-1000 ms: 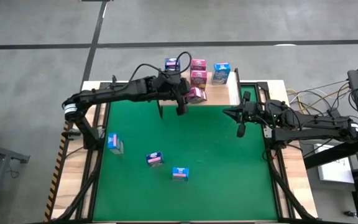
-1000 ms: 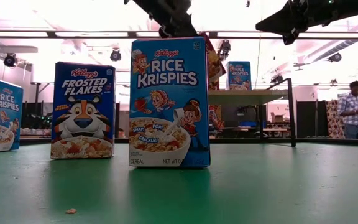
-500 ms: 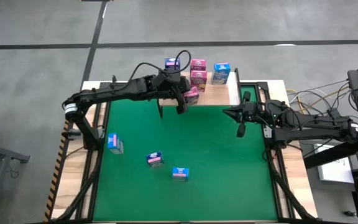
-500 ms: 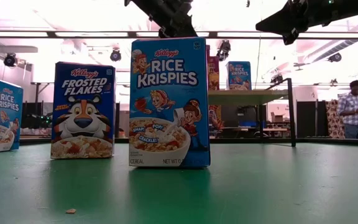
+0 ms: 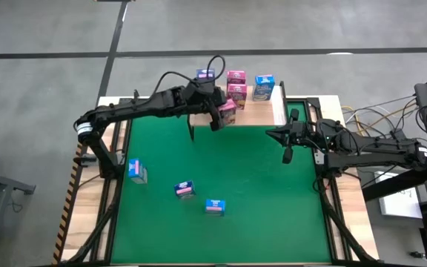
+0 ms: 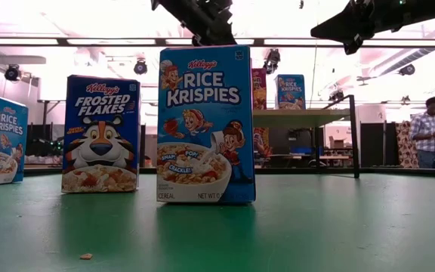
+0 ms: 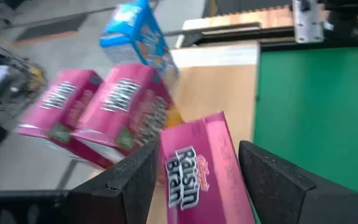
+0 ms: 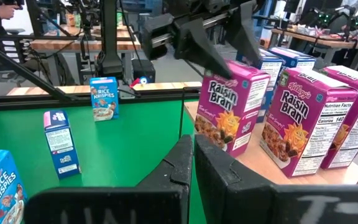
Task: Stack cereal on shelf
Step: Put the pink cereal on the shelf aligned with the other pink cereal boxes
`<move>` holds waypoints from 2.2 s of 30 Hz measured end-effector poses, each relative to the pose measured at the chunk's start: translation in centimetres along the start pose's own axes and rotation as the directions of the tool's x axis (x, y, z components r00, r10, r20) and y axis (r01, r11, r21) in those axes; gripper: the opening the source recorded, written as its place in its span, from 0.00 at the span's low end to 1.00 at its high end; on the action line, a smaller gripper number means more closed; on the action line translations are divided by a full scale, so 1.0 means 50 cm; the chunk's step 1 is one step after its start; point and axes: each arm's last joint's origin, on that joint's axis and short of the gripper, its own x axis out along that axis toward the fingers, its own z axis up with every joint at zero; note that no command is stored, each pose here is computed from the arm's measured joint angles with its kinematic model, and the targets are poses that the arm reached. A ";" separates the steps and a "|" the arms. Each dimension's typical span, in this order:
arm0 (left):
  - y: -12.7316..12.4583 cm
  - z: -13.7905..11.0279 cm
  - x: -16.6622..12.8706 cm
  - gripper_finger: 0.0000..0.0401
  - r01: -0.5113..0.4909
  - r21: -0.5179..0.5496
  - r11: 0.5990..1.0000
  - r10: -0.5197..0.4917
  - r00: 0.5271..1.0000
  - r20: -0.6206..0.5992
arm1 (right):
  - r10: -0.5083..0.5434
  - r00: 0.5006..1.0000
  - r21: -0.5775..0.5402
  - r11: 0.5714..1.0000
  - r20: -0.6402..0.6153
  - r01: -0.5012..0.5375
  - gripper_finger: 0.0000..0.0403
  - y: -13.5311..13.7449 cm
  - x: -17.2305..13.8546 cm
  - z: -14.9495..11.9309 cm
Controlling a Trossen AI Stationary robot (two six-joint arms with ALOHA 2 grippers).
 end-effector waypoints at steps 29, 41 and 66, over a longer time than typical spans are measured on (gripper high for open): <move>-0.004 -0.015 0.045 0.43 -0.011 0.172 0.985 0.013 1.000 -0.010 | -0.001 1.000 -0.015 1.000 0.001 0.001 0.02 0.000 0.000 0.000; -0.006 -0.009 0.044 0.40 0.026 0.233 0.972 -0.035 0.999 0.035 | -0.001 1.000 -0.015 1.000 0.000 0.001 0.02 0.000 0.000 0.000; -0.016 0.015 -0.019 0.51 0.040 0.219 0.975 -0.055 0.996 0.064 | -0.001 1.000 -0.027 1.000 0.001 0.001 0.02 0.000 0.000 0.000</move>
